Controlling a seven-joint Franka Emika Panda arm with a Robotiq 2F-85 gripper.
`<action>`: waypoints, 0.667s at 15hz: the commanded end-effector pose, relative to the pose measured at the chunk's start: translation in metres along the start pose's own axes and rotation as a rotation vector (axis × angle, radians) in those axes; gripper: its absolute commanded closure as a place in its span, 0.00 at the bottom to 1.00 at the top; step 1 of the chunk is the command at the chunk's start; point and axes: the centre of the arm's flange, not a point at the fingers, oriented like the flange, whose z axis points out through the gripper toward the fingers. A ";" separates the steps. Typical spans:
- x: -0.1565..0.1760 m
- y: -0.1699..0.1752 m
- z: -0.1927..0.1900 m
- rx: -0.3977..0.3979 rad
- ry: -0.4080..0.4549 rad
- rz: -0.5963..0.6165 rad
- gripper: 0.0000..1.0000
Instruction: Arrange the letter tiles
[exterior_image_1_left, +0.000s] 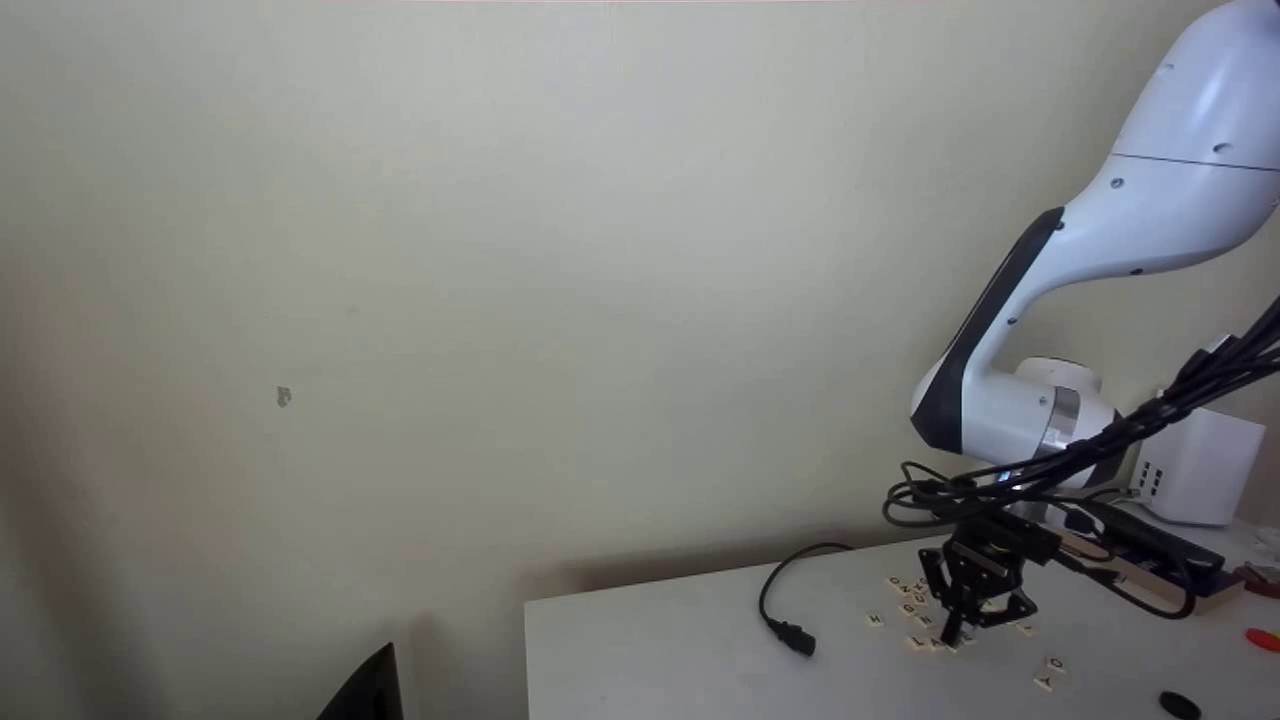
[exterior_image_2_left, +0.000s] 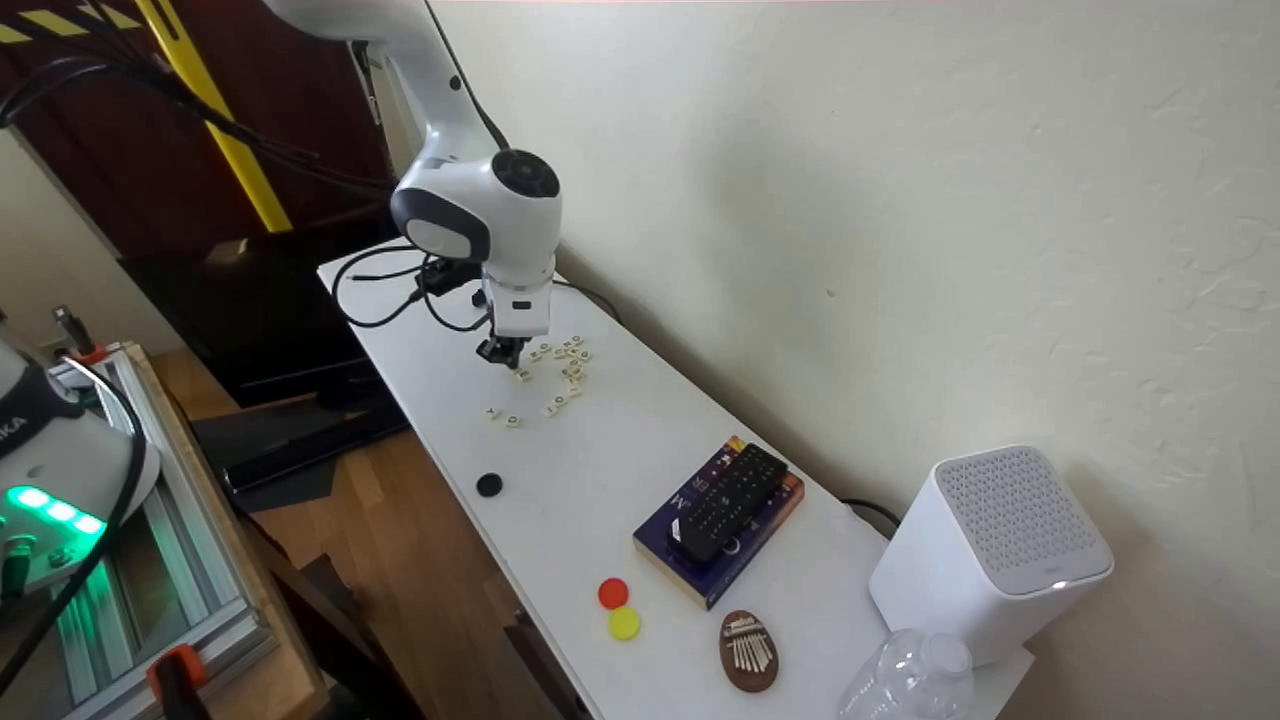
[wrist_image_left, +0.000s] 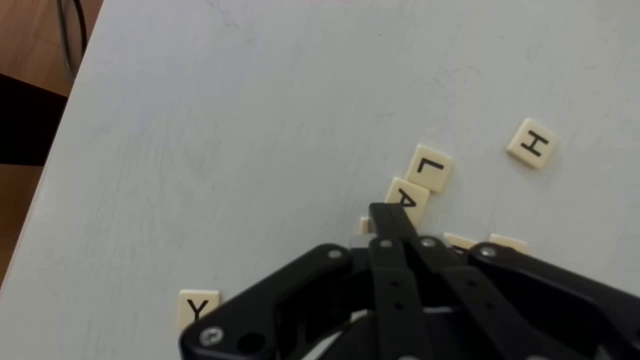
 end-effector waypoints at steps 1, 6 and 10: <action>0.005 -0.003 0.013 0.002 -0.002 0.056 1.00; 0.005 -0.003 0.015 0.013 -0.005 0.119 1.00; 0.006 -0.004 0.016 0.023 -0.004 0.165 1.00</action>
